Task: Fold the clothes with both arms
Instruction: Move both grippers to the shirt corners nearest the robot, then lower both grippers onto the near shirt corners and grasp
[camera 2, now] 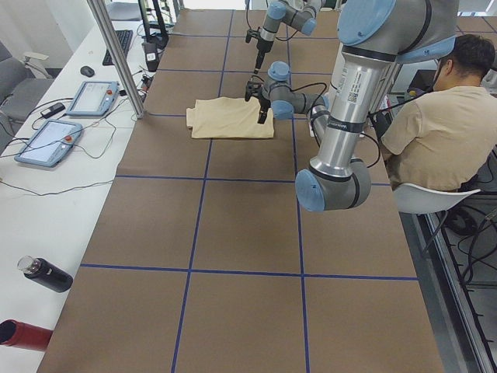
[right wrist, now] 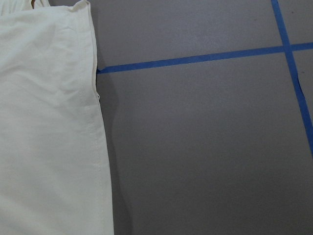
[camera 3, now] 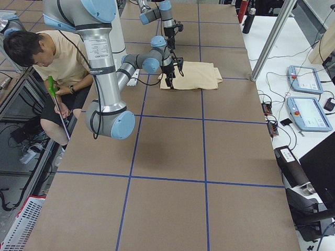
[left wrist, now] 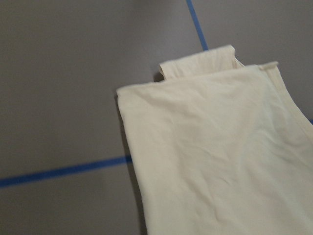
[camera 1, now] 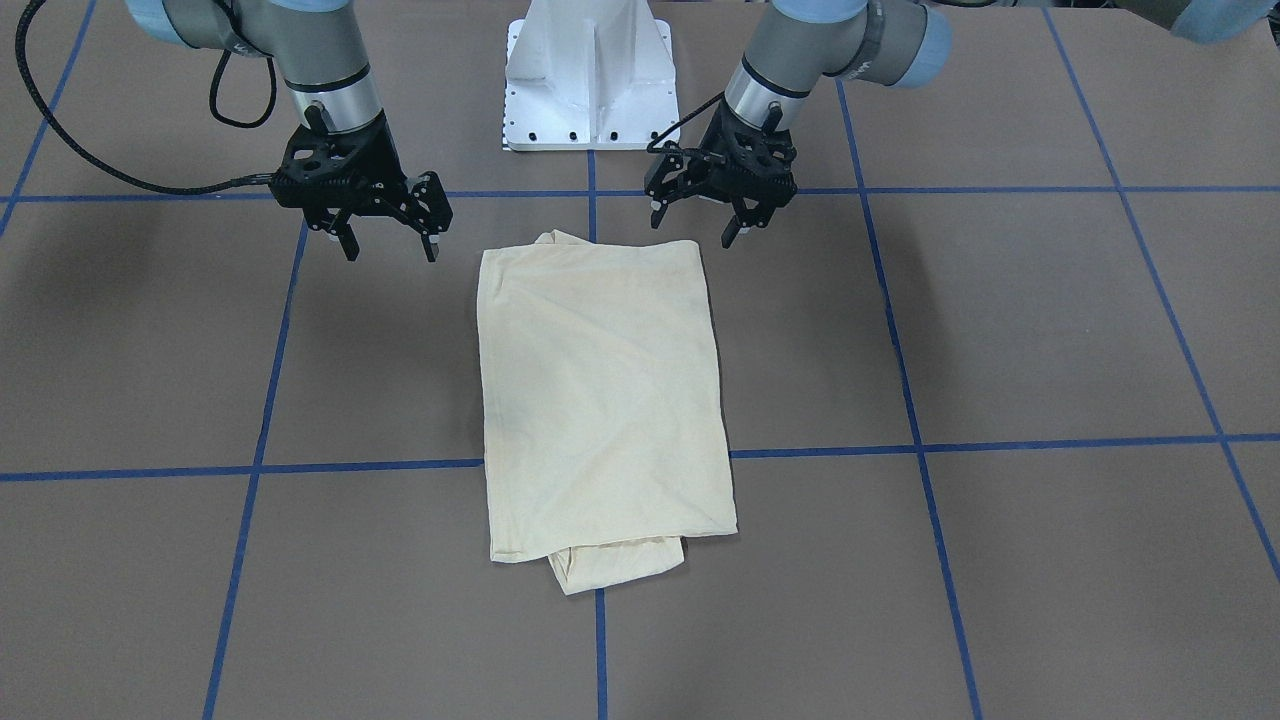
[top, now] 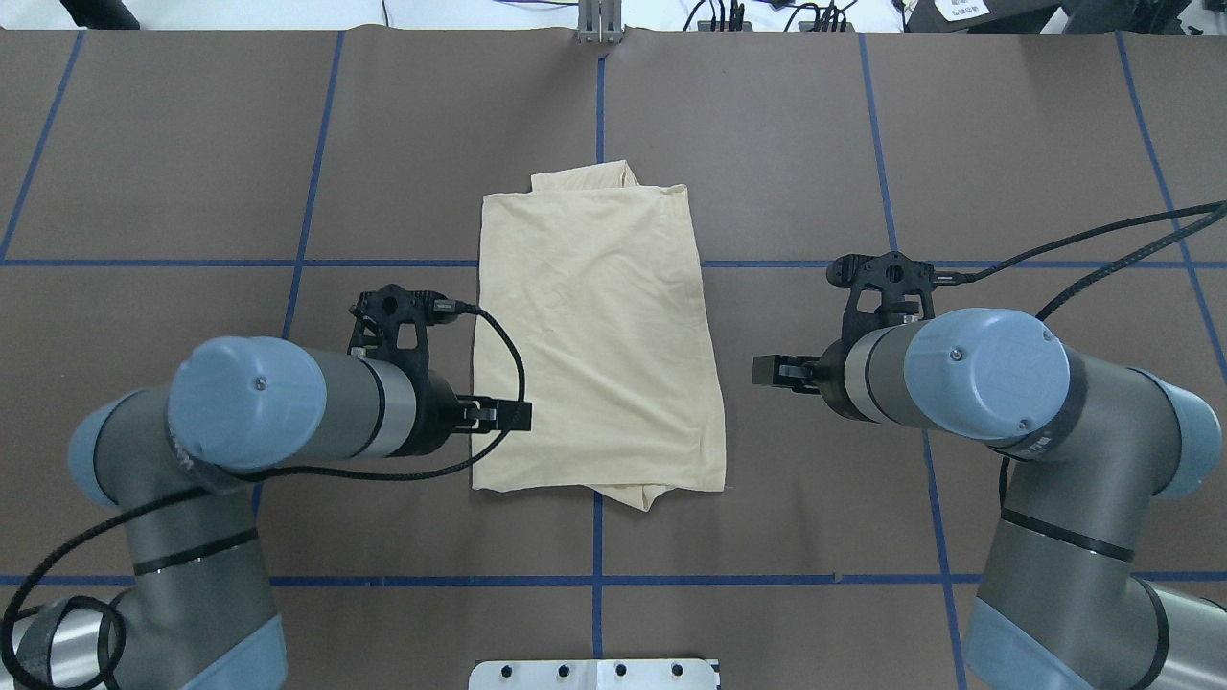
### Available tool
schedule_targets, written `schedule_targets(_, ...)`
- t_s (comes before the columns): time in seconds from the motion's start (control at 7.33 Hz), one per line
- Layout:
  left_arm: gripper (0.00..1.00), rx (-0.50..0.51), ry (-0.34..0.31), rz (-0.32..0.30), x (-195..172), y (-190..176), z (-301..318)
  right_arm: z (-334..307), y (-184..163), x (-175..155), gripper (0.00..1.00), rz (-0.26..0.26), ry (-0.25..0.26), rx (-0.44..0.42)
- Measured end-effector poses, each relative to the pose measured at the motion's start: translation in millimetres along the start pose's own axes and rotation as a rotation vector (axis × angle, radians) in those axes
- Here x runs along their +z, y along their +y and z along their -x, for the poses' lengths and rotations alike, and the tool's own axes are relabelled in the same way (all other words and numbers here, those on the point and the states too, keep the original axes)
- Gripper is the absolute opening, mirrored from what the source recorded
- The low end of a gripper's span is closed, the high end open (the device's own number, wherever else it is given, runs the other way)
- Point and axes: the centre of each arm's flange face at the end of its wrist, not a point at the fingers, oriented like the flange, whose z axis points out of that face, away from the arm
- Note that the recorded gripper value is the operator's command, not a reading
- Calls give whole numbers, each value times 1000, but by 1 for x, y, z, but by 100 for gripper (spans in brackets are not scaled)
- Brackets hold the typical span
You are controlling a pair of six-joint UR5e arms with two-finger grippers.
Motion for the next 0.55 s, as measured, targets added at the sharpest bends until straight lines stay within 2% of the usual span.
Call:
schedule_targets(0.27, 90, -33, -48, 38, 30, 38, 4, -16, 3, 4, 100, -15, -13, 5)
schedule_targets(0.55, 80, -38, -83, 49, 51, 47, 10, -18, 3, 5, 100, -19, -13, 6)
